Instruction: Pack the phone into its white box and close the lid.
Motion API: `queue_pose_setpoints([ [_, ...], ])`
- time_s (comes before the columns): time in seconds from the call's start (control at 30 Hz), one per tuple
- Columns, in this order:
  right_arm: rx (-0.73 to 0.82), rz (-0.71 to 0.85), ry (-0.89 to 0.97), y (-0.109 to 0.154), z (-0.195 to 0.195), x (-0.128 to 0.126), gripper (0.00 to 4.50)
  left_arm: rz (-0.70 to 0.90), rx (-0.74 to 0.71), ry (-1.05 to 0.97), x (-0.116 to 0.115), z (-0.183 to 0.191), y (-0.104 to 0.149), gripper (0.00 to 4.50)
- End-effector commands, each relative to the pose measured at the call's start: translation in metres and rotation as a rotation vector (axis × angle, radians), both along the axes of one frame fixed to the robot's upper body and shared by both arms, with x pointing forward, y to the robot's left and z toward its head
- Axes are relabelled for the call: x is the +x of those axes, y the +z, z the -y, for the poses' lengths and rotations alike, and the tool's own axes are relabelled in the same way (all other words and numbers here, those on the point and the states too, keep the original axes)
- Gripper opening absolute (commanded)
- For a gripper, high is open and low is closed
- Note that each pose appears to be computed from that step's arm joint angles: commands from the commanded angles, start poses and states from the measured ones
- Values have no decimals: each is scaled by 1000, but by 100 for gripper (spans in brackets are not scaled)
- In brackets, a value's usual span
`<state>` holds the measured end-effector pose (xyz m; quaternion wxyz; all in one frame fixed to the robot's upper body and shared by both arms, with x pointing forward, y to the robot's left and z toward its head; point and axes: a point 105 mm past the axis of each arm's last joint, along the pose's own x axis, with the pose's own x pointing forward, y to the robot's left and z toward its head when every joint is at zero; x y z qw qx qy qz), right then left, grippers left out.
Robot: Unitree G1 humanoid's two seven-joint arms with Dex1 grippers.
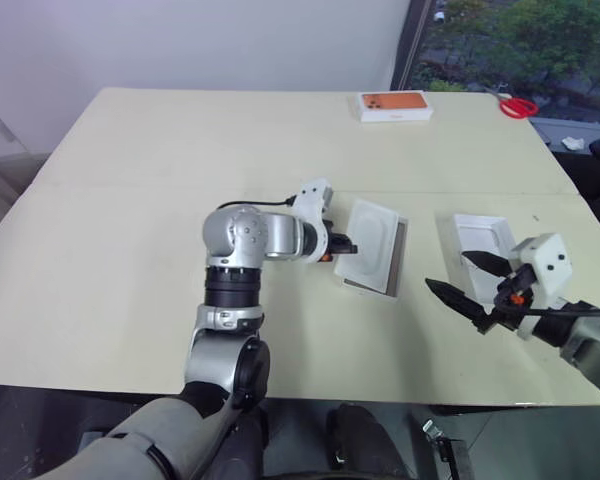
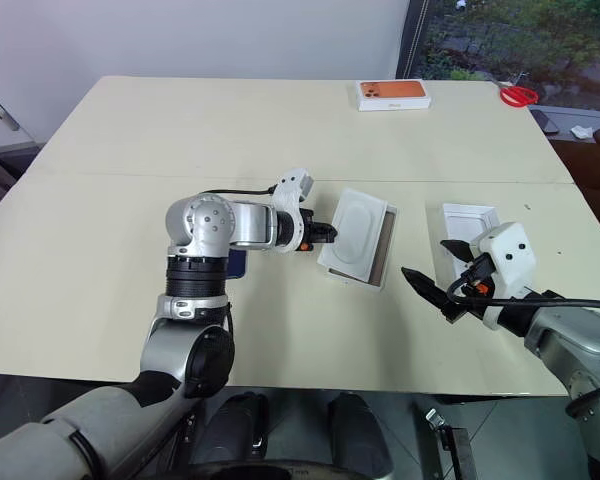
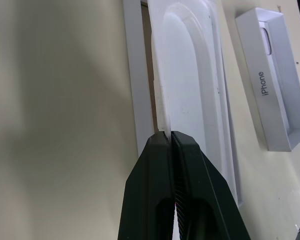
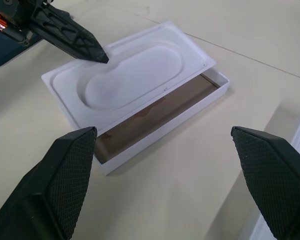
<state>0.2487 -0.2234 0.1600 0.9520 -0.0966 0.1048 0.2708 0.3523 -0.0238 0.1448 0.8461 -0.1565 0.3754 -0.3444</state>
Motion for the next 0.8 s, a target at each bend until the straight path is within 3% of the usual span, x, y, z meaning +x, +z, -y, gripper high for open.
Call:
queue_pose_setpoints([
  [0.03,-16,47,17,10,-5,-1,450,47,-54,-64,-8,30,20,7],
  [0.8,-72,-32,-50,-8,7,-3,450,24,-41,-154,-21,52,15,7],
])
